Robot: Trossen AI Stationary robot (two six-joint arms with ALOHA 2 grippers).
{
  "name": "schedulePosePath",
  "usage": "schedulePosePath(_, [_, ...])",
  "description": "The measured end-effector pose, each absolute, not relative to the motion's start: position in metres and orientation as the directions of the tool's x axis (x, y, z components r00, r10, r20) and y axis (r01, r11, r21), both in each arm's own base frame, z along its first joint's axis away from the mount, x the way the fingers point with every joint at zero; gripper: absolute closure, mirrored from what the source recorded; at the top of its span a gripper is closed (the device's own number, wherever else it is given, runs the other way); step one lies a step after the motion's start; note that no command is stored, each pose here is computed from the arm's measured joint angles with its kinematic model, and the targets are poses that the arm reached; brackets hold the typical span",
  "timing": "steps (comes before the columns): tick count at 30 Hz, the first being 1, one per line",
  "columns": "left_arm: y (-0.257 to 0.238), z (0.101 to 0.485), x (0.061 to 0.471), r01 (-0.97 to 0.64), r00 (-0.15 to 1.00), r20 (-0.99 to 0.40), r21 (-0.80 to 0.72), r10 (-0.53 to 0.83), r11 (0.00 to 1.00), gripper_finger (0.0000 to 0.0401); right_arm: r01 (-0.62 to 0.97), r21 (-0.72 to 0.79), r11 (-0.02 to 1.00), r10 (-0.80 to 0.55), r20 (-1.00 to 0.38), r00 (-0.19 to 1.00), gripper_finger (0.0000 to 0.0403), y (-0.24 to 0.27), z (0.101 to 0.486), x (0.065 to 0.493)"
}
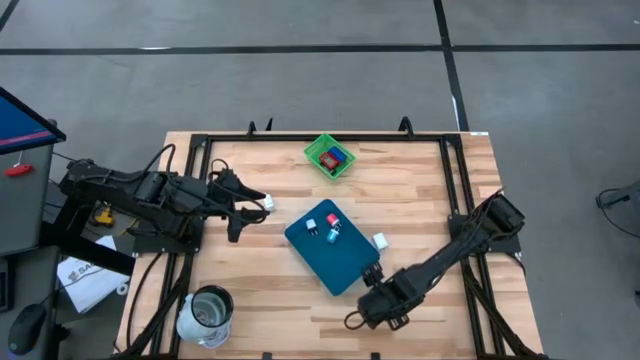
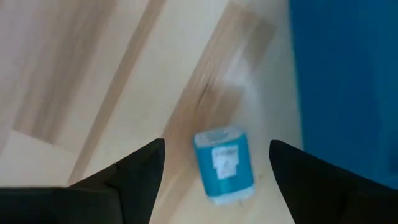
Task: Pick & Place Office items
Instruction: Put the blue charger adapter into the blue bin
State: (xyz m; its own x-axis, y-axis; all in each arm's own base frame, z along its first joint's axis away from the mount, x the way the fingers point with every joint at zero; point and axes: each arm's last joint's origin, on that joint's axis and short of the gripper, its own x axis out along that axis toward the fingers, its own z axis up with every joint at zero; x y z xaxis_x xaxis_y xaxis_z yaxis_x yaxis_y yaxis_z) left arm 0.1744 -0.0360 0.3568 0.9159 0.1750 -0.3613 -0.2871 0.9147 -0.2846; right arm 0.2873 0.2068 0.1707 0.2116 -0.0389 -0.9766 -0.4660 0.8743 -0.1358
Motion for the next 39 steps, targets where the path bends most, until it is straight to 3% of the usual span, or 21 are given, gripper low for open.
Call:
schedulePosePath(12, [-0.036, 0.358, 0.175, -0.291, 0.919, -0.354, -0.309, 0.174, 0.905, 0.0155, -0.426, -0.099, 0.899, -0.037, -0.988, 0.15, 0.0128, 0.195, 0.142, 0.275])
schedulePosePath(16, [-0.036, 0.358, 0.175, -0.291, 0.919, -0.353, -0.313, 0.174, 0.904, 0.0155, -0.403, -0.052, 0.914, -0.007, -0.993, 0.114, 0.0174, 0.191, 0.138, 0.273])
schedulePosePath(20, [-0.036, 0.358, 0.175, -0.292, 0.919, -0.353, -0.313, 0.174, 0.904, 0.0155, -0.396, -0.034, 0.918, 0.018, -0.992, 0.127, 0.0264, 0.192, 0.139, 0.275])
schedulePosePath(26, [-0.036, 0.358, 0.175, -0.295, 0.919, -0.352, -0.313, 0.179, 0.903, 0.0155, -0.335, 0.063, 0.94, 0.111, -0.986, 0.126, 0.0266, 0.19, 0.147, 0.283])
schedulePosePath(33, [-0.036, 0.358, 0.175, -0.3, 0.918, -0.352, -0.31, 0.184, 0.902, 0.0155, -0.263, 0.122, 0.957, 0.182, -0.96, 0.215, 0.0266, 0.191, 0.187, 0.281])
schedulePosePath(39, [-0.036, 0.357, 0.175, -0.3, 0.916, -0.355, -0.305, 0.184, 0.904, 0.0155, -0.172, 0.196, 0.966, 0.247, -0.897, 0.367, 0.0266, 0.182, 0.243, 0.284])
